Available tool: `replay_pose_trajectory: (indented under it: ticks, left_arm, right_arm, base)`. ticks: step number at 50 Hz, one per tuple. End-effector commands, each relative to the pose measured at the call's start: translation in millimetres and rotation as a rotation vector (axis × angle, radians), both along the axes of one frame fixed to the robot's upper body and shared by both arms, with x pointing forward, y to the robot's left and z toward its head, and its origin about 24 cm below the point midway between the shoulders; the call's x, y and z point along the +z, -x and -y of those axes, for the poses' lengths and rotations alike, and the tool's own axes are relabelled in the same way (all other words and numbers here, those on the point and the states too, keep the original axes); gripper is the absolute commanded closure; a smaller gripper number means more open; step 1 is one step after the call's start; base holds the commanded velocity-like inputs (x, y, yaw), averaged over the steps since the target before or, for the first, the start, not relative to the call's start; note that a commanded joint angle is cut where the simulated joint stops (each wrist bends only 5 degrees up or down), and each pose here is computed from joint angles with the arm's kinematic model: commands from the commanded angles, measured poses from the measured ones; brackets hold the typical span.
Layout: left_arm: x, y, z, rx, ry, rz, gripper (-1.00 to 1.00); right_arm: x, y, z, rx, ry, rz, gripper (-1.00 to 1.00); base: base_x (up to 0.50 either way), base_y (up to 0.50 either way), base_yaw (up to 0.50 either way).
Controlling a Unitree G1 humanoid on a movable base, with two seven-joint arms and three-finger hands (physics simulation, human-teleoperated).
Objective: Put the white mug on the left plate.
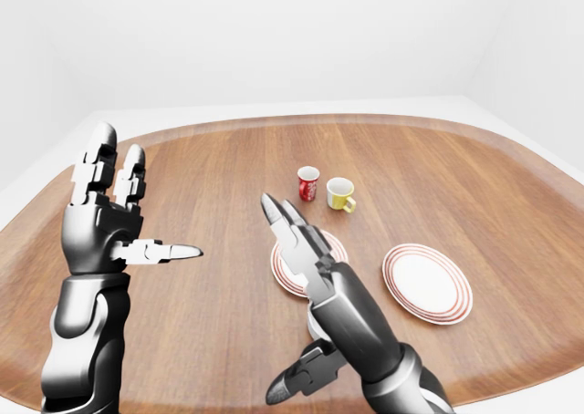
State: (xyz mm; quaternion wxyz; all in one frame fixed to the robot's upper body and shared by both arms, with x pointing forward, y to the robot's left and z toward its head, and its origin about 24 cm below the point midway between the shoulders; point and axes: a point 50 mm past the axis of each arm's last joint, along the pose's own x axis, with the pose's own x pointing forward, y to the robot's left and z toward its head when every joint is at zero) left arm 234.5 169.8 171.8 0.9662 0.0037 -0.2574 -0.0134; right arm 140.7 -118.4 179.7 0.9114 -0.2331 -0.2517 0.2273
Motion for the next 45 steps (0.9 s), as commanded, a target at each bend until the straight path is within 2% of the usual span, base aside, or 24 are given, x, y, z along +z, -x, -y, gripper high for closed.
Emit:
replay_pose_trajectory:
  ticks: [1, 27, 45]
  left_arm:
    - [-0.7, -0.3, 0.0, 0.000, -0.001, -0.004, -0.98]
    - [-1.5, -0.4, 0.5, -0.002, -0.003, -0.007, -0.98]
    - [-2.0, 0.6, 1.3, -0.006, -0.005, -0.008, -0.98]
  right_arm:
    - [-9.7, -1.6, -5.0, -0.027, 0.177, -0.027, -1.00]
    - [-18.0, -6.7, -9.2, -0.045, 0.269, -0.062, -1.00]
    - [-49.1, -16.9, 1.3, -0.170, 0.422, -0.201, -1.00]
  base:
    - [0.00, 0.00, 0.00]
    - [0.00, 0.00, 0.00]
    - [0.00, 0.00, 0.00]
